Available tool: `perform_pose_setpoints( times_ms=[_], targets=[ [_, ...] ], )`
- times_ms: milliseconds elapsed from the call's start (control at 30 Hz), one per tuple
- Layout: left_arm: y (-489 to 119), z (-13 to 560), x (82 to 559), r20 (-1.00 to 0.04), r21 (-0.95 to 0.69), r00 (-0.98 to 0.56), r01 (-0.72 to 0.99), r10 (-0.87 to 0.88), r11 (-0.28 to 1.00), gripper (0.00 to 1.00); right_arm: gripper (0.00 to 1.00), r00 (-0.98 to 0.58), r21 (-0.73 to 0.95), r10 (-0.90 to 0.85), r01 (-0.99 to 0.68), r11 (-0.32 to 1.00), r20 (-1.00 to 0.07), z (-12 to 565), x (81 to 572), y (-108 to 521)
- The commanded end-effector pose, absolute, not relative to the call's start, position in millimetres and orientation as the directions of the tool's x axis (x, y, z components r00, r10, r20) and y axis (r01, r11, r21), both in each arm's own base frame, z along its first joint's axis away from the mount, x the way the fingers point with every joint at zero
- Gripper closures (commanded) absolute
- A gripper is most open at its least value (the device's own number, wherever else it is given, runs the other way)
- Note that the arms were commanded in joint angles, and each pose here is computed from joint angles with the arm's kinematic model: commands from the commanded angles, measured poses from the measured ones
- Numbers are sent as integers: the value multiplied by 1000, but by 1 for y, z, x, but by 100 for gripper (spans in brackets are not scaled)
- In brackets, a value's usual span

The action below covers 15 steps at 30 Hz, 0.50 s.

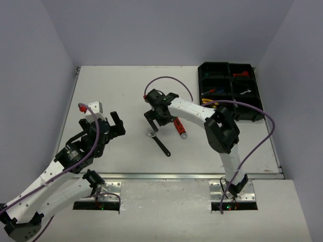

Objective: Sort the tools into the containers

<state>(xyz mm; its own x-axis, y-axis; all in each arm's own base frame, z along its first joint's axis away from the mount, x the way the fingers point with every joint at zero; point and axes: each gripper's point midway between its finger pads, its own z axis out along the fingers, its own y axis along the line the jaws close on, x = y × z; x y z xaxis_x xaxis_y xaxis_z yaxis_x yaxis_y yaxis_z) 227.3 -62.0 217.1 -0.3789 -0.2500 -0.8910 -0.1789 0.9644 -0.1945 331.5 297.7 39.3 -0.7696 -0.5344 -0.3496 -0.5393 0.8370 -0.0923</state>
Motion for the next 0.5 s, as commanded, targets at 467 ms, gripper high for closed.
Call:
perform_pose_setpoints(
  times_ms=[467],
  targets=[
    [-81, 218, 238, -891, -193, -399, -96, -215, 977, 0, 20, -763, -10, -518, -558, 830, -385, 60, 411, 268]
  ],
)
